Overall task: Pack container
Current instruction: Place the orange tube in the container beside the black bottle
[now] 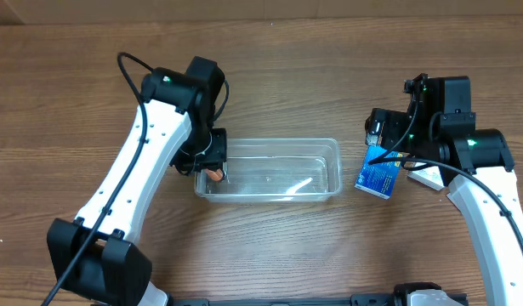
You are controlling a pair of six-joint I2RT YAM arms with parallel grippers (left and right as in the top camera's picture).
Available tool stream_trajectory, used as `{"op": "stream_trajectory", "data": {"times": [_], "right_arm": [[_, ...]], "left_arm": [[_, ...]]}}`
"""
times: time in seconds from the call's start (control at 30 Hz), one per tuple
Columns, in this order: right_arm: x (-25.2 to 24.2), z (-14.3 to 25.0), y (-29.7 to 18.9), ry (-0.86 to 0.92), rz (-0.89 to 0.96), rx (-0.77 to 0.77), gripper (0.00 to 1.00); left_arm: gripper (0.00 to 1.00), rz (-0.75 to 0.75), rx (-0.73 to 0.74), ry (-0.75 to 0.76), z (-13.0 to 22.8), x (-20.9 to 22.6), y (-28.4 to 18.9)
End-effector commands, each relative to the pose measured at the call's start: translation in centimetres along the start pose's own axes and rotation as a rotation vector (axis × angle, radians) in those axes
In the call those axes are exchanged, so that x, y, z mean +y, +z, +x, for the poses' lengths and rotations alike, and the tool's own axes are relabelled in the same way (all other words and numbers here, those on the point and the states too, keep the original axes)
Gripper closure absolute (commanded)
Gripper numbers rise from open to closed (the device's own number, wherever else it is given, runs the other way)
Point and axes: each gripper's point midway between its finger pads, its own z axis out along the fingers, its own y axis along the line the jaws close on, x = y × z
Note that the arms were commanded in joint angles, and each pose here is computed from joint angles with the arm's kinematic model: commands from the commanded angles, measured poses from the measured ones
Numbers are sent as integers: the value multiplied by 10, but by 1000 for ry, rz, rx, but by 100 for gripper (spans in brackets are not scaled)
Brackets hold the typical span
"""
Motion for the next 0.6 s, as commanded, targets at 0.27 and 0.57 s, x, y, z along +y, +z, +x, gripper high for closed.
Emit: {"op": "stream_trajectory", "data": {"times": [0.27, 0.57], "right_arm": [[3, -11, -10, 0, -13, -42, 0], [3, -11, -10, 0, -13, -43, 0]], "left_arm": [[96, -23, 35, -17, 3, 8, 62], [34, -22, 33, -4, 3, 8, 67]]}}
